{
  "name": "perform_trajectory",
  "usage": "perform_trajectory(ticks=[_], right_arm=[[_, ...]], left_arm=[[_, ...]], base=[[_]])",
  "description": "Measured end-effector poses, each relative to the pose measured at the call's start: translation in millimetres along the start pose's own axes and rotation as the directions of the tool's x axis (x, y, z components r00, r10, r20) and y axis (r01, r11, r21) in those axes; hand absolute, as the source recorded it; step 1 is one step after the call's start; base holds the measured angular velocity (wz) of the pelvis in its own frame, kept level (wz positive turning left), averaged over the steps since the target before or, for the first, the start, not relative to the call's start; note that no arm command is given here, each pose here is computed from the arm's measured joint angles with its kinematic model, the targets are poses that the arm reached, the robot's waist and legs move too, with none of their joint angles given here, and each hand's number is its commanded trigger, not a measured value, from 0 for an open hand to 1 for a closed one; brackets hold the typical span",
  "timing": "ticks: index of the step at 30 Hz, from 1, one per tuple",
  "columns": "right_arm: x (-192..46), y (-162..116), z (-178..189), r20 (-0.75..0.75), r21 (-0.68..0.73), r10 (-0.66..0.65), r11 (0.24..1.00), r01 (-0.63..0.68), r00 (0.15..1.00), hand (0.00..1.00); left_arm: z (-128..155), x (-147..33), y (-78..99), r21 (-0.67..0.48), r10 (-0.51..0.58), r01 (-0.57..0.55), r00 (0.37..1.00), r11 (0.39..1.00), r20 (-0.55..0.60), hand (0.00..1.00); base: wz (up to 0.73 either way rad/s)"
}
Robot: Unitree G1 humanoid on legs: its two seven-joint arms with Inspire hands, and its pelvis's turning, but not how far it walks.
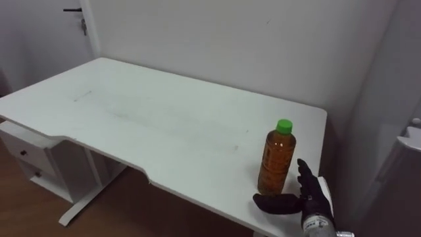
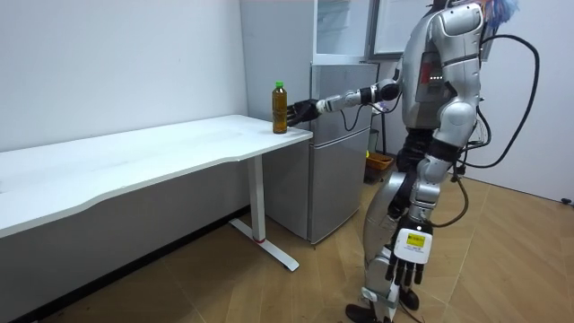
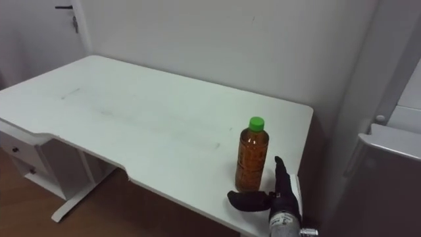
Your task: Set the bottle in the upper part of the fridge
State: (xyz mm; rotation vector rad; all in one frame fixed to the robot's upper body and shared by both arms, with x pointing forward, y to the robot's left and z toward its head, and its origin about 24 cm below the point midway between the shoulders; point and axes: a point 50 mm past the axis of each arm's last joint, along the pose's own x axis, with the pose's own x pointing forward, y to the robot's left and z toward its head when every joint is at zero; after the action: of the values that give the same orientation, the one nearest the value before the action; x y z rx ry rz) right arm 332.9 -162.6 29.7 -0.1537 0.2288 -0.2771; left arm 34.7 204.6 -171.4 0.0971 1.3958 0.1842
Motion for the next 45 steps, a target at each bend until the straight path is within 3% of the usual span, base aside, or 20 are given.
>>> perform_trajectory(ticks=[12,21,34,45], right_arm=[[9.1,-1.0,5.5,0.038,-0.004,-0.027,1.000,0.027,0.999,0.00],[13.4,-2.3,15.3,0.067,0.004,-0.062,0.998,0.062,0.996,0.00],[17.2,-12.1,22.0,0.071,0.060,-0.138,0.989,0.134,0.988,0.00],[26.9,-13.3,60.7,0.159,0.108,-0.147,0.985,0.131,0.976,0.00]], left_arm=[[6.7,0.3,-6.8,-0.007,-0.019,0.020,1.000,1.000,0.016,0.00],[3.2,0.8,-7.5,-0.099,-0.037,0.037,0.999,0.994,0.001,0.00],[2.3,1.7,-9.6,-0.064,-0.054,0.055,0.998,0.996,0.011,0.00],[5.6,1.6,-10.9,-0.063,-0.058,0.060,0.998,0.996,0.025,0.00]], base=[[0.02],[0.01],[0.01],[0.01]])
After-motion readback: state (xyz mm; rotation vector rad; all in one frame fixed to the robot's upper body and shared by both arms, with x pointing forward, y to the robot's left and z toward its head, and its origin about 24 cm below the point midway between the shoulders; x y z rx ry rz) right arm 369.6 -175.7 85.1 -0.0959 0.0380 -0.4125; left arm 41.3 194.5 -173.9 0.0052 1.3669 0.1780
